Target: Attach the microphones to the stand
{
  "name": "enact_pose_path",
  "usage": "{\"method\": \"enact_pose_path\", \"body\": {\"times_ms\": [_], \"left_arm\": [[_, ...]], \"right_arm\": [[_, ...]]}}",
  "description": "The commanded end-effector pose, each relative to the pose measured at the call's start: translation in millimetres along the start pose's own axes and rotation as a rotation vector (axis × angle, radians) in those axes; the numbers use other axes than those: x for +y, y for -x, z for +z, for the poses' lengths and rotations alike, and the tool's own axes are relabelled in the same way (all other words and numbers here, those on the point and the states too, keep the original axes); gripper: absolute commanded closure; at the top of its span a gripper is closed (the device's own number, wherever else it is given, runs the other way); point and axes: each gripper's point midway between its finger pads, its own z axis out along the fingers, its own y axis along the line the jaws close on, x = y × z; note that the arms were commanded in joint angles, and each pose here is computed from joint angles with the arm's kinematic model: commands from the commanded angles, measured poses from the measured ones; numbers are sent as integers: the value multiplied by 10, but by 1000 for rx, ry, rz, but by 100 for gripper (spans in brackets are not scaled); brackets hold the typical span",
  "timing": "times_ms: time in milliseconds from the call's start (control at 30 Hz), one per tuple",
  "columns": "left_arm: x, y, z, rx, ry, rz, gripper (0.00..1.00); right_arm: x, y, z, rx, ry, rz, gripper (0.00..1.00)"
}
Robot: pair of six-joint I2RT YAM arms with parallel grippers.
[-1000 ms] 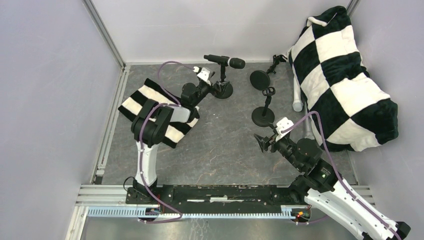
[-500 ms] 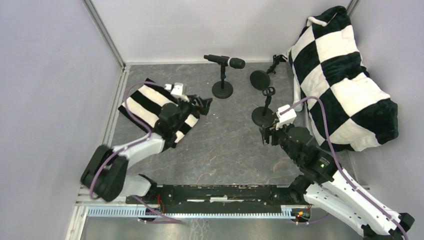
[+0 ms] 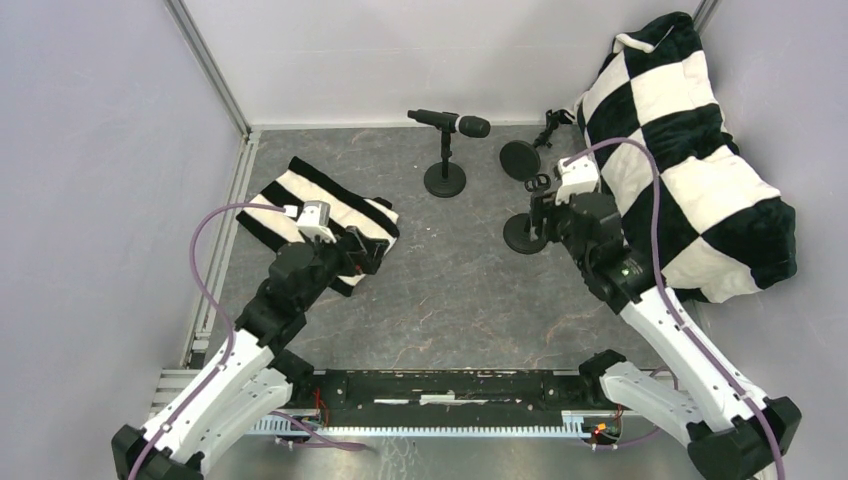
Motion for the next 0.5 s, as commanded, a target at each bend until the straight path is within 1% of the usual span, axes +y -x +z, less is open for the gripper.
{"method": "enact_pose_path", "body": {"times_ms": [0,100,200,333,467], "left_arm": [[184,-195,-238,114,85,48,0],[239,-285,-290,141,88,89,0],[199,-281,-295,137,62,93,0],[195,-299,-276,146,56,103,0],[206,-334,-252,161,60,105,0]], "right_arm": [[-136,423,175,-87,30,76,26],[-200,343,379,-64,73,136,25],[-160,228,513,-48,121,162,25],[-46,72,658,-27,190,133,24],[-100,-173,802,11,158,86,24]]}}
